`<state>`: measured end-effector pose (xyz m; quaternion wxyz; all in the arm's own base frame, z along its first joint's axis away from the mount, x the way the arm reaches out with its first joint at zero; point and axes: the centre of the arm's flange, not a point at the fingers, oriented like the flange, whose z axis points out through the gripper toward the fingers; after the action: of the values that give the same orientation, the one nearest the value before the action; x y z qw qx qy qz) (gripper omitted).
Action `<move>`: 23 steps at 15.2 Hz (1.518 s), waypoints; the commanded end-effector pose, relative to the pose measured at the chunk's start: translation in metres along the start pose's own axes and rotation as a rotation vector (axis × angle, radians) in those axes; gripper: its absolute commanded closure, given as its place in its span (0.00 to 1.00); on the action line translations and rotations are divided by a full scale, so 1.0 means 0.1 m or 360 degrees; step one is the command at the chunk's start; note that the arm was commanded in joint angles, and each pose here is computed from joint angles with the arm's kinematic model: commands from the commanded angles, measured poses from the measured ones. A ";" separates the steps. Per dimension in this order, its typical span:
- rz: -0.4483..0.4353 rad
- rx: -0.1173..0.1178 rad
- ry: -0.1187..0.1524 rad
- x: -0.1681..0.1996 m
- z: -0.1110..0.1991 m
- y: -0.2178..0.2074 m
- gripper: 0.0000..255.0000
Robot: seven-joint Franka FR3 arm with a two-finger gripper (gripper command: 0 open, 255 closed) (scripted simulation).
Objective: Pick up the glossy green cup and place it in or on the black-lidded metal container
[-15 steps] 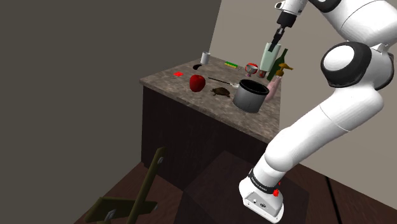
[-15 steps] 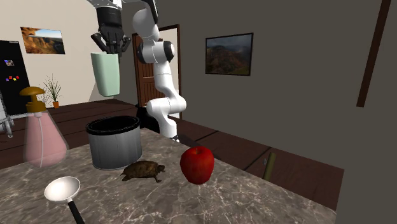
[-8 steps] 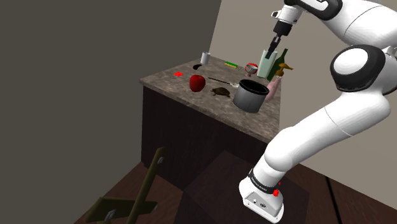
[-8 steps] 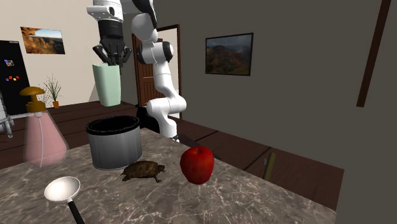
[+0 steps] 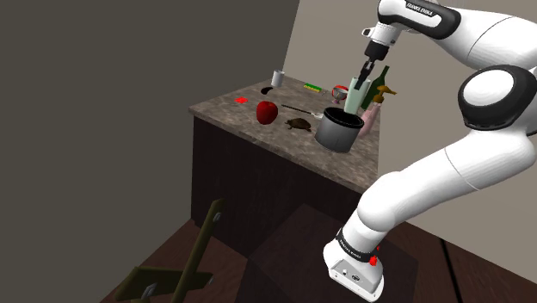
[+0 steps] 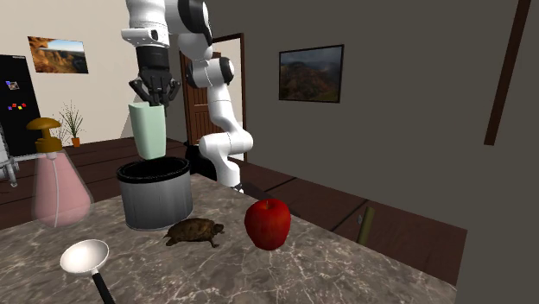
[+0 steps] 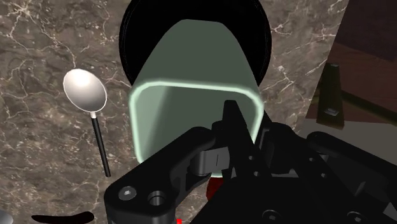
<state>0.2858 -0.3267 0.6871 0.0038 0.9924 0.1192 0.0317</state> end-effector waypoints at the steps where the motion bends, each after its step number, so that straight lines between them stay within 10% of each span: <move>1: 0.0000 -0.0001 0.0001 0.00 0.10 0.01 1.00; 10: 0.0000 -0.0001 0.0001 0.00 0.16 0.01 1.00; 11: 0.0000 -0.0001 0.0001 0.00 0.16 0.01 0.00; 23: 0.0000 -0.0001 0.0001 0.00 -0.34 0.01 0.00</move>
<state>0.2838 -0.3277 0.7200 0.0041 0.9923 0.1192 0.0321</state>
